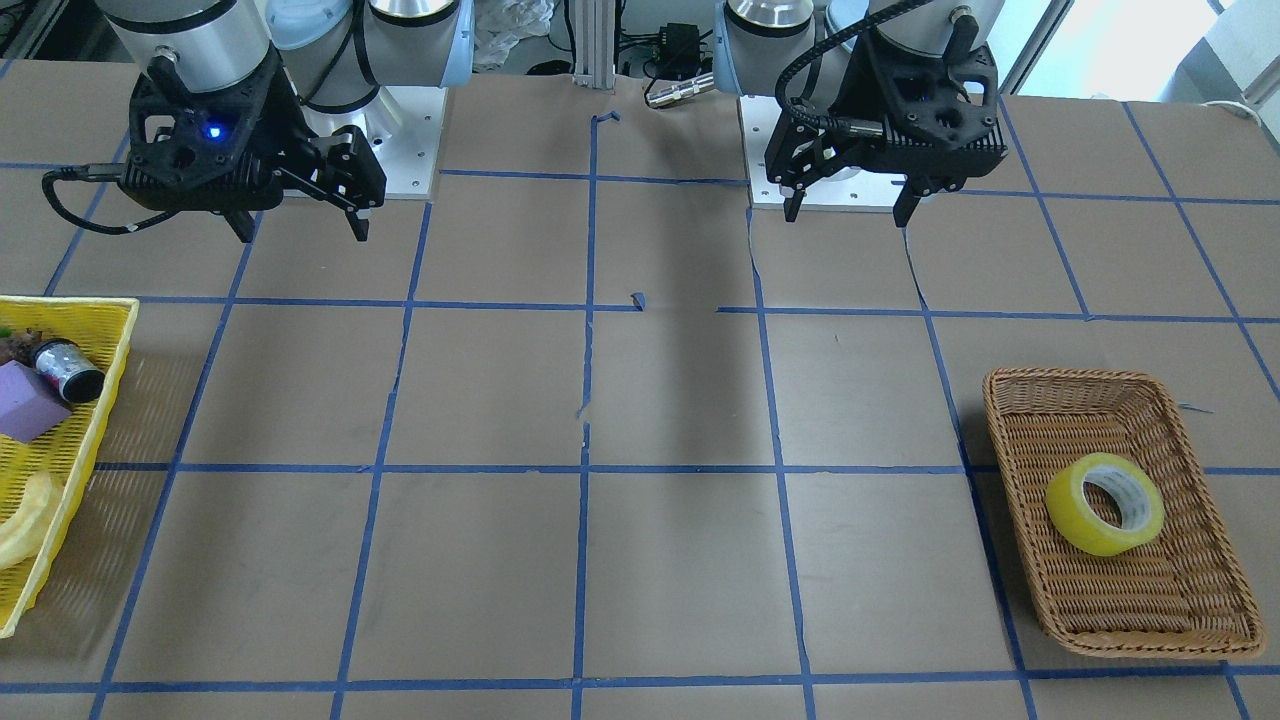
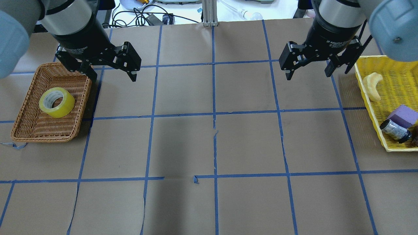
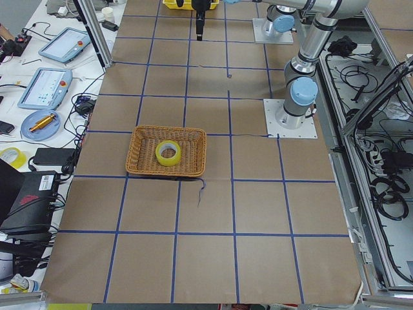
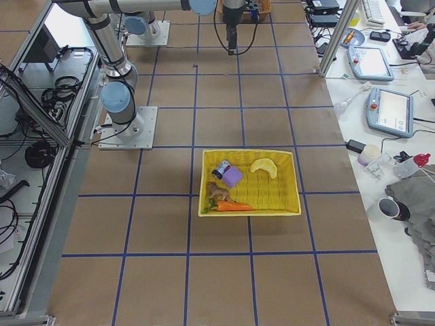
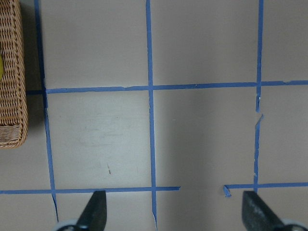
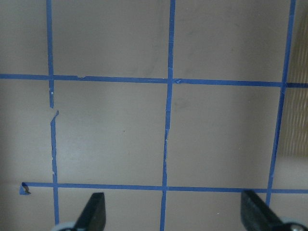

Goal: Transfer tape with both arms

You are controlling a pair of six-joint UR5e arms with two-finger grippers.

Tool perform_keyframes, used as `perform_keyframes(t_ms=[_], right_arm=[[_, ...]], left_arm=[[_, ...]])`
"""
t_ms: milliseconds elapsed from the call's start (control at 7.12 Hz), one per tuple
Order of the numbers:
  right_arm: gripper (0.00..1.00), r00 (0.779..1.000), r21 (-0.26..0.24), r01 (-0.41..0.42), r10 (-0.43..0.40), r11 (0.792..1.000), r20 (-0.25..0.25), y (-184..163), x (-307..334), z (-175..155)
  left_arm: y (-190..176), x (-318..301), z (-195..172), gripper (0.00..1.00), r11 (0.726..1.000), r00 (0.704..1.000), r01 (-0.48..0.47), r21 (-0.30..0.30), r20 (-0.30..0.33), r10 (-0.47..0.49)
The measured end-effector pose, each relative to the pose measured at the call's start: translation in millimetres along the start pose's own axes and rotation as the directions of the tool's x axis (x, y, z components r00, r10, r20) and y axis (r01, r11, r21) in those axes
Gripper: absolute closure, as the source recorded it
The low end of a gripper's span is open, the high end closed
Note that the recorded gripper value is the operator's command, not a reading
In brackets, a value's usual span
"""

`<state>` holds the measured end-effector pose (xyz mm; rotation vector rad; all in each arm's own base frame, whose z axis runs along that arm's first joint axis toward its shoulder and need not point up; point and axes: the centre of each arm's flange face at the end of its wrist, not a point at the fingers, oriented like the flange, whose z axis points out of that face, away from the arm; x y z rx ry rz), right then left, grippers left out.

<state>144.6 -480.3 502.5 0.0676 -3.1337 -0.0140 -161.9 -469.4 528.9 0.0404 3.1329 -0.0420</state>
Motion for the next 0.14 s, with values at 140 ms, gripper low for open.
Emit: perform_keyframes(t_ms=[140], right_arm=[[0.0, 1.0, 0.002, 0.0, 0.0, 1.0, -0.001, 0.1, 0.0, -0.6]], left_arm=[[0.5, 0.1, -0.5, 0.0, 1.0, 1.0, 0.0, 0.0, 0.0, 0.0]])
